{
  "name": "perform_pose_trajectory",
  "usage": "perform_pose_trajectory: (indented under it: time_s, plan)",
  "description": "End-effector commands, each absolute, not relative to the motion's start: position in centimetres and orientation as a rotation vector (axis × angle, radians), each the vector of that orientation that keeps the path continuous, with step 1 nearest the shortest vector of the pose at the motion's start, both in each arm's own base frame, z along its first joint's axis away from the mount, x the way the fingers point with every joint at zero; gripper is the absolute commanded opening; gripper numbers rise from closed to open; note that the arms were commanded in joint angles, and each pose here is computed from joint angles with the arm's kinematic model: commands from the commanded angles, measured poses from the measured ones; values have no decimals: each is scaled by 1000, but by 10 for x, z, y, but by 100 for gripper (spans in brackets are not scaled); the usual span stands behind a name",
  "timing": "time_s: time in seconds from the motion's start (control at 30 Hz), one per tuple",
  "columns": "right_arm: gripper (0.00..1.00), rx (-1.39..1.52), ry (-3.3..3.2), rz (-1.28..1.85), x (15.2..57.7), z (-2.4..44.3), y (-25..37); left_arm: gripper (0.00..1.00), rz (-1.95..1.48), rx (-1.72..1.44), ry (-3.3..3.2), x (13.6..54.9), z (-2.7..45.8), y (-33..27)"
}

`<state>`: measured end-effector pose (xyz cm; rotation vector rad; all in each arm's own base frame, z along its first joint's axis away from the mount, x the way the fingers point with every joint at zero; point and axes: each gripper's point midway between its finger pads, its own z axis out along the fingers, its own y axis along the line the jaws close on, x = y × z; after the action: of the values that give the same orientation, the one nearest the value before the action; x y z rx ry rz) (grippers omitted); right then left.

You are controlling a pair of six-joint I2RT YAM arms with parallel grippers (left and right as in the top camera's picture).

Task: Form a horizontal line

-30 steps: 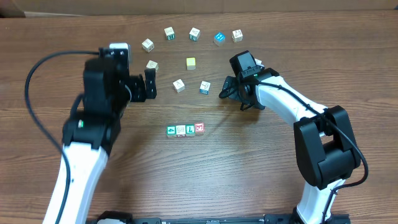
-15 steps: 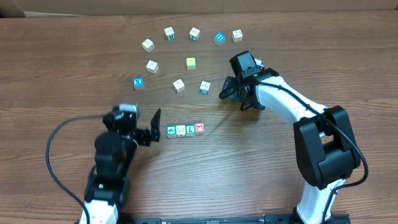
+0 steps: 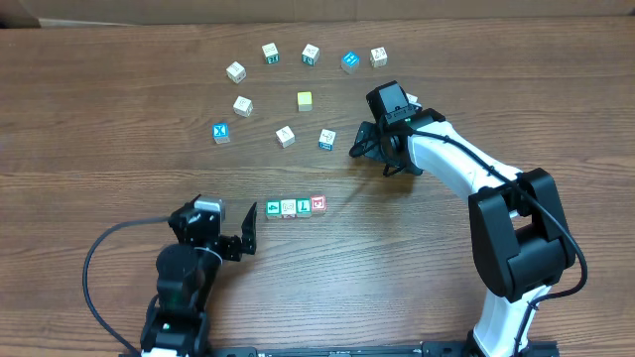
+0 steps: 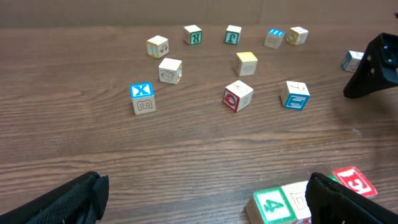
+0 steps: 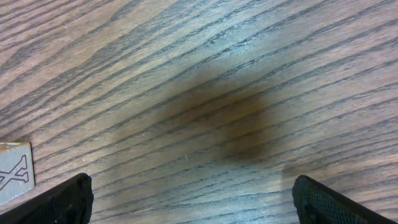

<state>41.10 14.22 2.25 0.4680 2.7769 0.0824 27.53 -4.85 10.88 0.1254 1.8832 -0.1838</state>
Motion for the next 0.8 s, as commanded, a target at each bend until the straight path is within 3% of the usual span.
perform_pose_trajectory:
  time_s: [0.0,0.77]
  plan:
    - [100,482,2773,78,411,22,140,100,-198,140,1843,269,109,-51]
    - [100,482,2773,77,411,22,140,100,-146,119,1646,243,156,-39]
